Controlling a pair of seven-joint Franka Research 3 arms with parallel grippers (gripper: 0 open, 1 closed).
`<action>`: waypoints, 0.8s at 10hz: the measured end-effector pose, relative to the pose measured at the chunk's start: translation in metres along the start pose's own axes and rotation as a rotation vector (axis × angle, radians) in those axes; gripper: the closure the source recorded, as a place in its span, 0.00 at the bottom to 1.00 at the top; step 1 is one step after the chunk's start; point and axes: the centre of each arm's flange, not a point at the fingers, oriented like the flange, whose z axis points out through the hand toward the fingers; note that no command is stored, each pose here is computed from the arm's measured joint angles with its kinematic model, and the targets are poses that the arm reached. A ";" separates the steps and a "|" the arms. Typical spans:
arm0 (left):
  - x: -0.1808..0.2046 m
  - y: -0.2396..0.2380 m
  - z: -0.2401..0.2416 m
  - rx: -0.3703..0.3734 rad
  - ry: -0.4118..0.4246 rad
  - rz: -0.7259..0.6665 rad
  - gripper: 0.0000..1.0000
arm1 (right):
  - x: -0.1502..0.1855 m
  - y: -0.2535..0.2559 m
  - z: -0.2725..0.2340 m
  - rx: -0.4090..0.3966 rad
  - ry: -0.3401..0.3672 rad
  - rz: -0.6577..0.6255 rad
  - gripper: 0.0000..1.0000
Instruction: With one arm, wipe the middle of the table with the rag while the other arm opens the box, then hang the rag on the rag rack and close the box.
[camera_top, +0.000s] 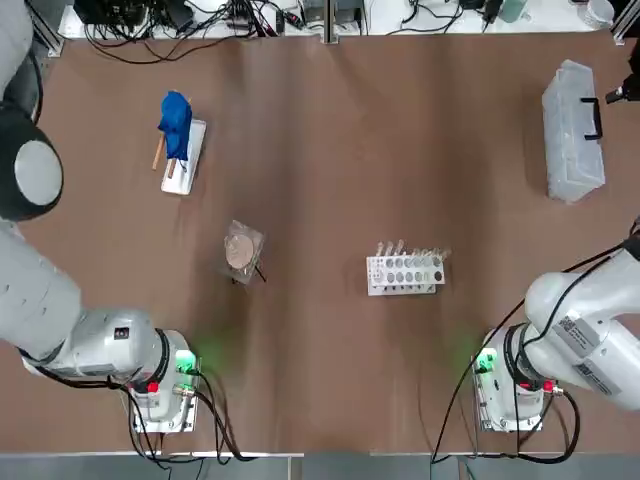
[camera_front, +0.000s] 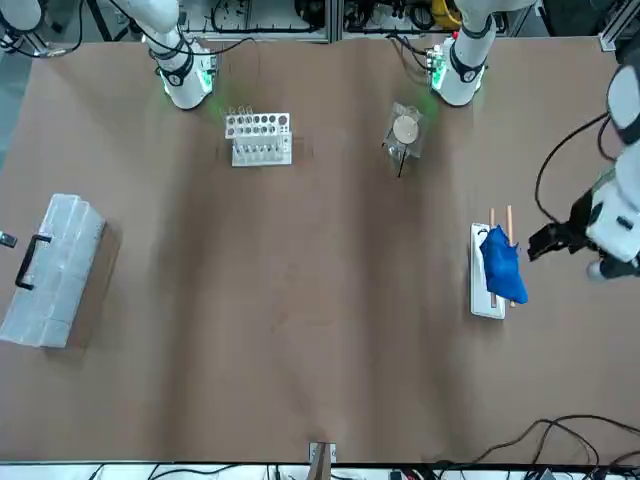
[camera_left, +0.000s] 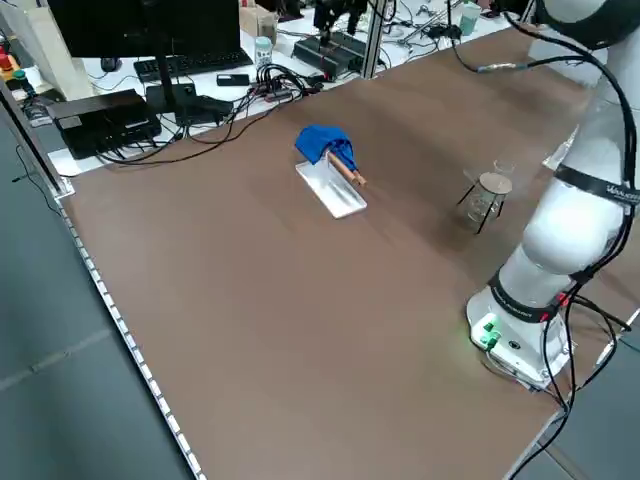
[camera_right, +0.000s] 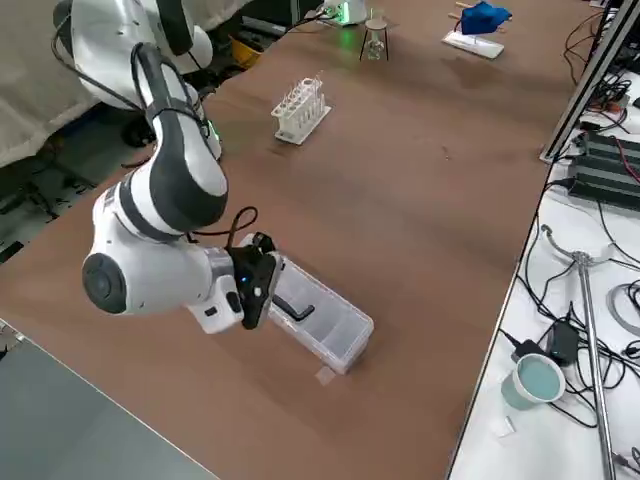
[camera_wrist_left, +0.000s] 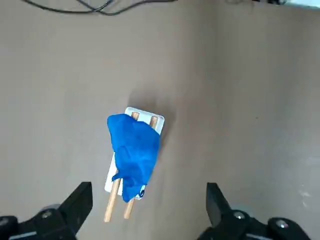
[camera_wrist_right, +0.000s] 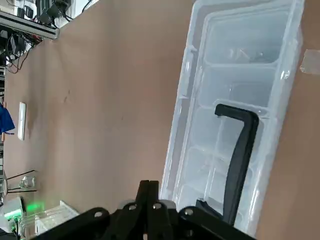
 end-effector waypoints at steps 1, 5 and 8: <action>-0.007 -0.003 -0.016 -0.012 0.006 0.012 0.00 | 0.001 0.000 0.000 0.000 -0.001 -0.001 0.96; -0.043 -0.011 -0.068 -0.010 0.028 0.022 0.00 | 0.000 0.000 0.000 -0.001 -0.001 0.001 0.83; -0.047 -0.010 -0.082 -0.011 0.039 0.033 0.00 | 0.026 -0.045 -0.008 -0.065 -0.035 -0.070 0.53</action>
